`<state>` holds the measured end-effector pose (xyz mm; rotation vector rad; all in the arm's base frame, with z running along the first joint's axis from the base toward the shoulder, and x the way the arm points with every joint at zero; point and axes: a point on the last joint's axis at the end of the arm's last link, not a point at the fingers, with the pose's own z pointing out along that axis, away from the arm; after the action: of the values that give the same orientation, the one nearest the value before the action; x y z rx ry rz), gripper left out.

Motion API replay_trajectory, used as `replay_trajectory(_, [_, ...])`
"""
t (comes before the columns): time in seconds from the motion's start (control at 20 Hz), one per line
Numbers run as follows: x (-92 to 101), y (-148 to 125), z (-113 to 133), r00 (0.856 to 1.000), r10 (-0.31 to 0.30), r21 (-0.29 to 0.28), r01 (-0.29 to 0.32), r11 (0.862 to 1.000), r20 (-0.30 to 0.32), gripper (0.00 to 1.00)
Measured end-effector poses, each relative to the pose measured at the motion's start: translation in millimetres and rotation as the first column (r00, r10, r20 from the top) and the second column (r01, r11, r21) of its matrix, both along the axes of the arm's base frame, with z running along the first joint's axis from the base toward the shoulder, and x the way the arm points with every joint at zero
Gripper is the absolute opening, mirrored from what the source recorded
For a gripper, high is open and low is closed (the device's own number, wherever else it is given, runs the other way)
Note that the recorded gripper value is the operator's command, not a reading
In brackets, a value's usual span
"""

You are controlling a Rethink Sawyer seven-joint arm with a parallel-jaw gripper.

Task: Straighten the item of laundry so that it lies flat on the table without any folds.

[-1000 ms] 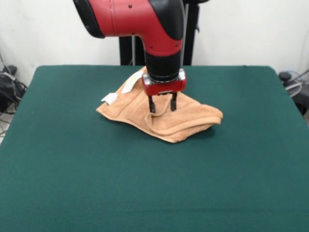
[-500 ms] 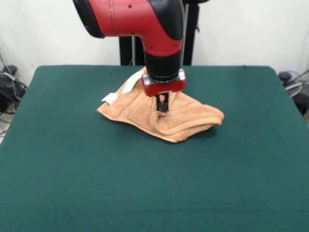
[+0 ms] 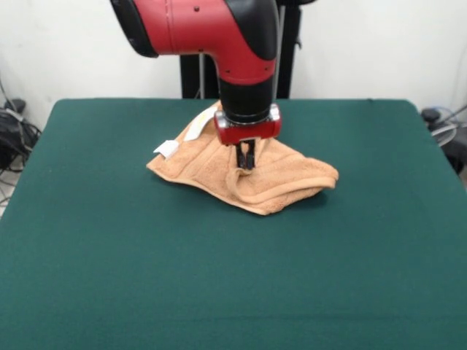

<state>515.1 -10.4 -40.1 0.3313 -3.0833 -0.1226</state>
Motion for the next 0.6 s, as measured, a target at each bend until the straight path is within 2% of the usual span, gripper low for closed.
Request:
replay_trajectory(0.25, [5.0, 6, 12, 1.000, 0.020, -0.012, -0.019, 1.000, 0.019, 0.00])
replay_trajectory(0.6, [18.1, 18, 51, 0.997, 0.054, -0.045, -0.051, 0.998, 0.059, 0.00])
